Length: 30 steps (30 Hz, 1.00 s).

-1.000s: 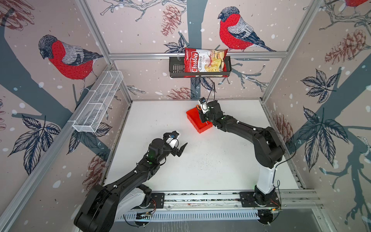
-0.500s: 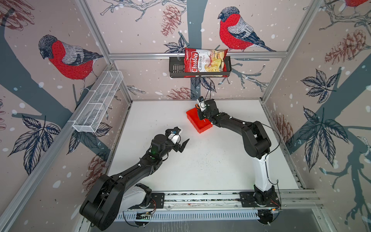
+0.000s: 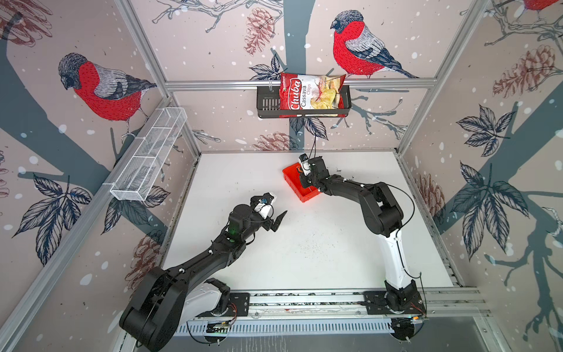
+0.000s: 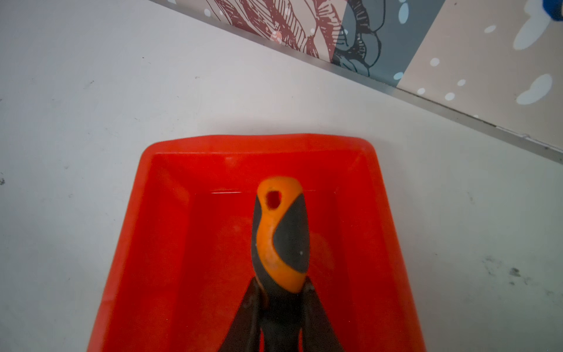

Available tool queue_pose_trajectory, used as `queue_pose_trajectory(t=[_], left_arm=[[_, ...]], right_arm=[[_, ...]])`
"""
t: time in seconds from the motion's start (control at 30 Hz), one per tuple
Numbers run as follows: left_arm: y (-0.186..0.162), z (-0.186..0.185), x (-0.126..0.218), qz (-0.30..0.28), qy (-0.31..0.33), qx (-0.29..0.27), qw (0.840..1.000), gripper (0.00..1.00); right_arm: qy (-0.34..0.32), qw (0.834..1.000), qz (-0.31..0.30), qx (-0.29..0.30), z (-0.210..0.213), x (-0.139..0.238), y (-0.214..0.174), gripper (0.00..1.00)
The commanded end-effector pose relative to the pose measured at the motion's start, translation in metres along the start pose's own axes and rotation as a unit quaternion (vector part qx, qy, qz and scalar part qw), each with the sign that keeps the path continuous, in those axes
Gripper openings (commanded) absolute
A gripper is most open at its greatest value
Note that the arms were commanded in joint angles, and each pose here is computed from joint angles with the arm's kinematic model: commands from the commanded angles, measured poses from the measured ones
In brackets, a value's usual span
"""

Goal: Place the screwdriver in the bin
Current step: 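Lower the screwdriver into the red bin and open the right gripper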

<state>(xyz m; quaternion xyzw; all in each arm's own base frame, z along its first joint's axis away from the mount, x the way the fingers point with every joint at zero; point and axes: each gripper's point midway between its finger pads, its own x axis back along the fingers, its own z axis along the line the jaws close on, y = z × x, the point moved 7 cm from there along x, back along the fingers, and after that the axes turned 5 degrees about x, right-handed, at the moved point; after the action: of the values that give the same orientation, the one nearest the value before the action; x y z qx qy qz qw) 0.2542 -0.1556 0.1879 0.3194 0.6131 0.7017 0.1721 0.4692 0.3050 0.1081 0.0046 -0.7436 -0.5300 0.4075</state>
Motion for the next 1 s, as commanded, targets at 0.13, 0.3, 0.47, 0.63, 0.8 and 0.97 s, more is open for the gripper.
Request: queue_pose_trajectory(t=[0.13,0.3,0.47,0.63,0.8,0.97], left_arm=[[0.005,0.001,0.001,-0.014,0.004,0.003,1.0,0.99],[0.007,0.0,0.001,-0.016,0.004,0.005,1.0,0.99],[0.006,0.001,0.003,-0.014,0.007,0.004,1.0,0.99],[0.007,0.001,0.003,-0.015,0.009,0.004,1.0,0.99],[0.008,0.001,0.004,-0.017,0.013,0.004,1.0,0.99],[0.007,0.005,0.006,-0.026,0.035,0.018,0.999,0.99]], right_arm=[[0.005,1.0,0.011,-0.002,0.0,-0.011,-0.006,0.12],[0.007,1.0,0.02,-0.002,0.001,-0.018,-0.013,0.13],[0.009,1.0,0.03,-0.001,0.001,-0.024,-0.018,0.17],[0.01,1.0,0.028,0.002,0.001,-0.025,-0.016,0.26],[0.013,1.0,0.017,0.003,0.002,-0.019,-0.007,0.35],[0.014,1.0,-0.009,0.01,0.001,-0.005,0.013,0.54]])
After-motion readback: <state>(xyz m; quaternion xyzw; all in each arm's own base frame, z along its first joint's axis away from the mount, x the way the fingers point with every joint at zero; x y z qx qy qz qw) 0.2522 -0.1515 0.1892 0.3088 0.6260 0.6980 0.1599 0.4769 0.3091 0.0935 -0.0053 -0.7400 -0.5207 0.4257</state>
